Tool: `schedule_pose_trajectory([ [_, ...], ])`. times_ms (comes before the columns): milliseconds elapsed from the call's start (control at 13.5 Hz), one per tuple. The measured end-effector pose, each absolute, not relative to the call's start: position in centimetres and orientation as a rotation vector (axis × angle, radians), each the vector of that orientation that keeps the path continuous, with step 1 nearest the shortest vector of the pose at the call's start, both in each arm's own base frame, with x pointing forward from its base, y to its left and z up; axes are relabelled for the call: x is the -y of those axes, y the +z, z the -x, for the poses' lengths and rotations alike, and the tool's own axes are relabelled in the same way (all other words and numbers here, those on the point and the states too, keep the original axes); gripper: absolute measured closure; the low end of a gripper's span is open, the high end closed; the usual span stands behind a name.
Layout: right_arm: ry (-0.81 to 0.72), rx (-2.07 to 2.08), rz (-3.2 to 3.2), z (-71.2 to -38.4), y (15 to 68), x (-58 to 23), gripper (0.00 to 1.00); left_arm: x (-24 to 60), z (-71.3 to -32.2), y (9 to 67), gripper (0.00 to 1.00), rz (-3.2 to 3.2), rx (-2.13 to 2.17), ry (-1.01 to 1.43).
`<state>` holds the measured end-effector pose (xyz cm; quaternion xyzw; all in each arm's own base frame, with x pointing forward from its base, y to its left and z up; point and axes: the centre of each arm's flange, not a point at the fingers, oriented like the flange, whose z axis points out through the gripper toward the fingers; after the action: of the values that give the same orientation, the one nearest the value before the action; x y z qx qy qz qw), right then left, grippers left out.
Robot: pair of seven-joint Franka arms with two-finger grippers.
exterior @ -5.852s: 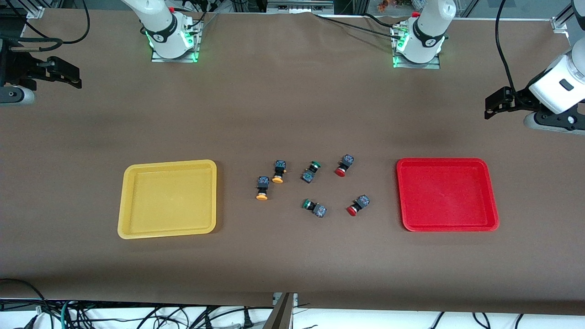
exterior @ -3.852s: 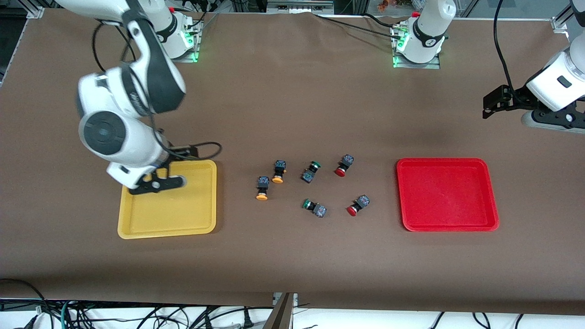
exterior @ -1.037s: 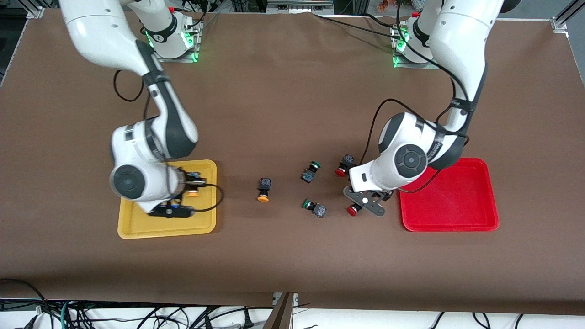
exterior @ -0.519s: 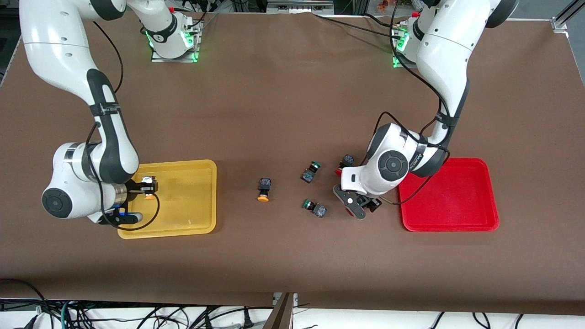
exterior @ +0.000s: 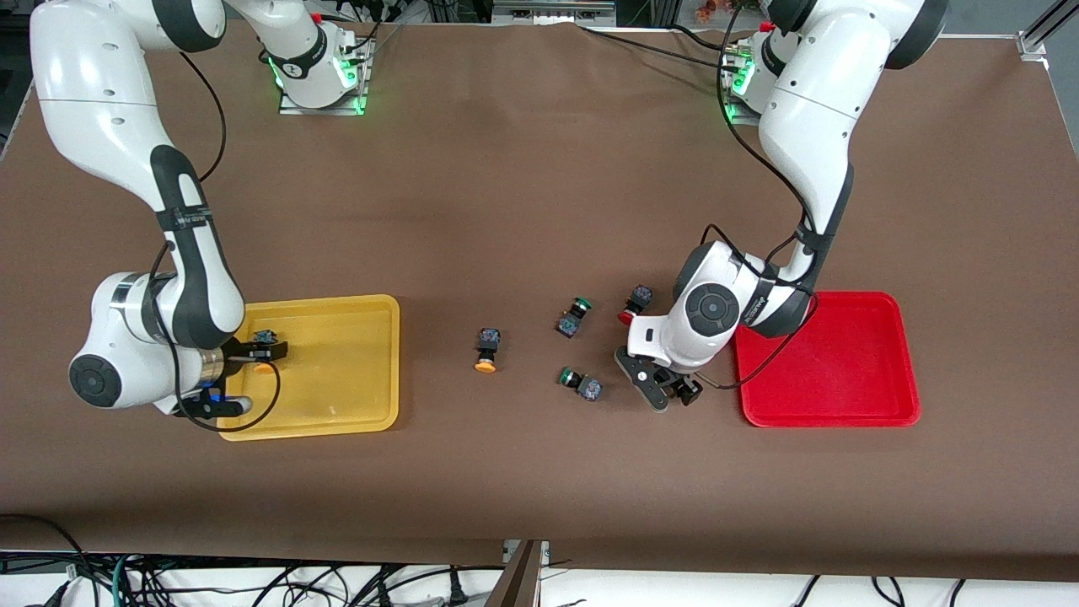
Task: Place red and yellow buttons in trays
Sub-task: 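Grasp the second yellow button with the right gripper while the left gripper carries, then release the red button into the red tray while the right gripper lifts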
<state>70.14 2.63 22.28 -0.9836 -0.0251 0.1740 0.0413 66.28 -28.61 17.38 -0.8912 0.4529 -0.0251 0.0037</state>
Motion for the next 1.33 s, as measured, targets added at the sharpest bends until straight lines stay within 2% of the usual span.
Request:
schedule_pose_trajectory([
  [74,0.534,0.112,3.013,-70.3,23.5,-5.1,0.05,28.6,-66.3,17.3,0.05,2.793,-1.419,-0.077],
  [148,0.529,0.122,3.023,-70.3,24.6,-7.6,0.00,28.6,-66.3,17.3,0.16,2.792,-1.422,-0.078],
  [222,0.523,0.101,3.037,-70.2,25.4,-9.9,0.00,28.6,-66.4,17.4,0.27,2.784,-1.436,-0.082],
  [296,0.519,0.049,3.057,-69.7,26.0,-13.4,0.00,28.5,-66.7,17.9,0.47,2.766,-1.464,-0.098],
  [370,0.521,0.011,3.052,-69.4,26.0,-15.1,0.00,28.4,-66.9,18.4,0.56,2.761,-1.467,-0.100],
  [444,0.510,-0.050,3.034,-69.1,26.0,-17.5,0.00,28.1,-67.1,19.6,0.60,2.758,-1.464,-0.076],
  [667,0.378,-0.201,3.032,-67.5,26.4,-26.9,0.00,25.0,-67.9,25.8,0.60,2.771,-1.402,0.053],
  [889,0.249,-0.255,3.031,-64.1,25.3,-37.0,0.00,18.0,-68.3,30.5,0.60,2.799,-1.325,0.222],
  [1037,0.190,-0.243,3.025,-62.7,23.4,-40.1,0.00,13.9,-68.1,30.2,0.60,2.761,-1.321,0.358],
  [1333,0.132,-0.221,3.052,-62.6,19.8,-40.1,0.00,8.4,-67.6,25.2,0.60,2.696,-1.457,0.505],
])
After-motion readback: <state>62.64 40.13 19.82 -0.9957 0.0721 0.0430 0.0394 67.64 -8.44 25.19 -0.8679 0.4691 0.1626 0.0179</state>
